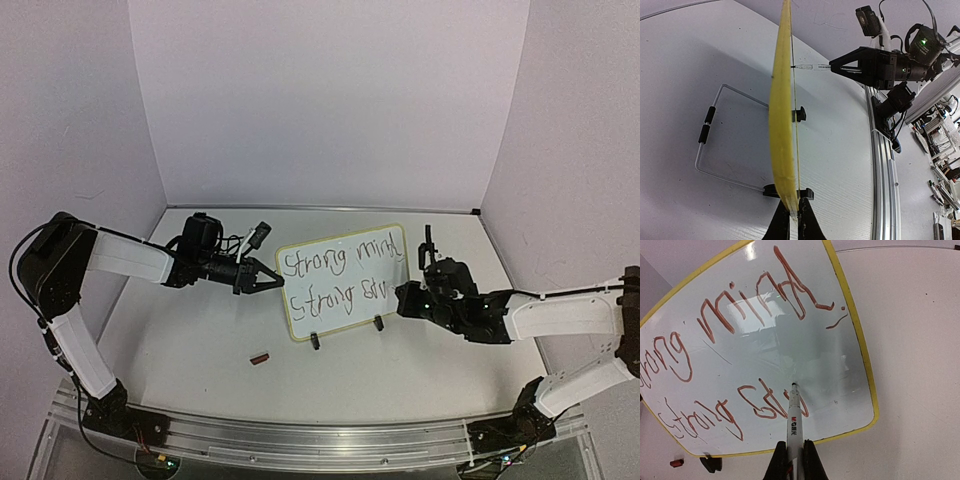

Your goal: Write a sentence on the whiteboard

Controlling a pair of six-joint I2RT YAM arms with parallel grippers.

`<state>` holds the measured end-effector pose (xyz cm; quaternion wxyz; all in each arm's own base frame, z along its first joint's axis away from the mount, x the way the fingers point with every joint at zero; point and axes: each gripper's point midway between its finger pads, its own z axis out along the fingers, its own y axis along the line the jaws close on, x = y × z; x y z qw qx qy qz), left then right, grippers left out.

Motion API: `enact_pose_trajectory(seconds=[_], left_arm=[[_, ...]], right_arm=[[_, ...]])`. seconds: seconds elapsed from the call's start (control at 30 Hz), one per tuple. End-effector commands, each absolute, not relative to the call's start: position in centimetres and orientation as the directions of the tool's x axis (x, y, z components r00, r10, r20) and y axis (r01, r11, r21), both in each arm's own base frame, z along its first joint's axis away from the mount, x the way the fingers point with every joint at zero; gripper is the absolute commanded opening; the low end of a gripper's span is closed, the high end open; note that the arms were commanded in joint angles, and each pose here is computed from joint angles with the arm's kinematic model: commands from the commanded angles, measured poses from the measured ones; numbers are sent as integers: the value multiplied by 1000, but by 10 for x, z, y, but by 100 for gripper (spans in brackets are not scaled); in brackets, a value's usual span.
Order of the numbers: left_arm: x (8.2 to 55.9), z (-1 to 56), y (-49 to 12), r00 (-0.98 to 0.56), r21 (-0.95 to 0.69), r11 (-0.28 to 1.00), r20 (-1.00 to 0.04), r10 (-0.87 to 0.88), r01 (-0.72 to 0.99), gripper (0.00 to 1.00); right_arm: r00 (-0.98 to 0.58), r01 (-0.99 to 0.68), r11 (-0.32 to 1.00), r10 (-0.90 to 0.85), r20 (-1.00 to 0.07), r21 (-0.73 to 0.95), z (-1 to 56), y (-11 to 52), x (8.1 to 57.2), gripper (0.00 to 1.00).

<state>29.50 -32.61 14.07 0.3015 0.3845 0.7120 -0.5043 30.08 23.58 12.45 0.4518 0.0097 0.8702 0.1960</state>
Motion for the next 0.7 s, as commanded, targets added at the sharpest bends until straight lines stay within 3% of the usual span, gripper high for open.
enact_pose_trajectory(seconds=[0.0, 0.27, 0.67], left_arm=[[290, 131, -325, -515, -471, 213, -811, 276, 856, 0], [290, 131, -325, -515, -471, 212, -812, 275, 856, 0], [290, 132, -325, -514, -470, 214, -813, 274, 857, 0]], right_arm=[[-612, -123, 923, 218, -760, 364, 112, 225, 294, 0], [-617, -102, 925, 229, -753, 365, 106, 216, 287, 0], [-502, -141, 937, 211, -839, 320, 165, 217, 306, 0]])
